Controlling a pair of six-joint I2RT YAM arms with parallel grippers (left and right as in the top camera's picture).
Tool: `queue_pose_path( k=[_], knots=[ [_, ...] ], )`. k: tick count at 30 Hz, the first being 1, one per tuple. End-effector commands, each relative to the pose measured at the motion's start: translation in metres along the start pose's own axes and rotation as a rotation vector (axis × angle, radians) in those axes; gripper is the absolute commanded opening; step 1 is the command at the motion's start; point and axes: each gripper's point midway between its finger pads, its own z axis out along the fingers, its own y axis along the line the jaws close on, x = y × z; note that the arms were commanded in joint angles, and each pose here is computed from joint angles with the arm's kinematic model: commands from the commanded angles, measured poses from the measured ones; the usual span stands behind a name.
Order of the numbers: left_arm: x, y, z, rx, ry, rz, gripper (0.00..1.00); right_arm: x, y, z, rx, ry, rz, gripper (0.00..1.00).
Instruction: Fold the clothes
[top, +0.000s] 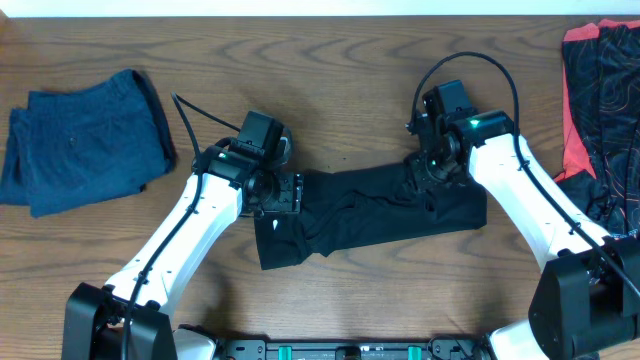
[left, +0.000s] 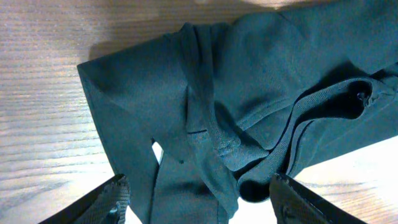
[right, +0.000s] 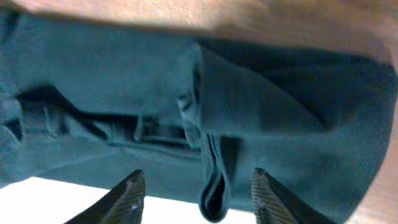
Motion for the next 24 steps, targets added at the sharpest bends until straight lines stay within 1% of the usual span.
queue_pose_path(
  k=[1,2,3,7,8,10,13,17,19,21,24],
  knots=[
    [-0.006,0.001,-0.003,-0.011,-0.017,0.011,0.74,0.012,-0.003,0.005,0.034,0.048,0.013,0.42],
    [-0.006,0.001,-0.003,-0.011,-0.017,0.011,0.74,0.017,-0.007,0.006,0.055,0.063,0.030,0.37],
    [-0.005,0.001,-0.003,-0.012,-0.016,0.011,0.74,0.021,-0.012,0.008,0.087,0.074,0.058,0.34],
    [-0.006,0.001,-0.003,-0.012,-0.016,0.011,0.74,0.038,-0.041,0.016,0.256,0.094,0.206,0.20],
    [-0.006,0.001,-0.003,-0.012,-0.016,0.011,0.74,0.042,-0.045,0.019,0.278,0.097,0.234,0.17],
    [-0.006,0.001,-0.003,-0.012,-0.016,0.011,0.74,0.049,-0.047,0.026,0.288,0.102,0.270,0.16],
    [-0.005,0.001,-0.003,-0.012,-0.015,0.011,0.74,0.057,-0.040,0.042,0.242,0.108,0.273,0.16],
    [-0.004,0.001,-0.002,-0.013,-0.013,0.010,0.74,0.062,-0.014,0.058,0.079,0.124,0.217,0.16],
    [-0.003,0.002,0.000,-0.015,-0.009,0.010,0.74,0.058,0.006,0.062,-0.047,0.111,0.162,0.16],
    [-0.001,0.003,0.001,-0.015,-0.006,0.009,0.74,0.052,0.020,0.063,-0.130,0.086,0.129,0.17],
    [0.001,0.004,0.003,-0.018,0.002,0.008,0.74,0.040,0.037,0.062,-0.230,0.038,0.095,0.20]
  ],
)
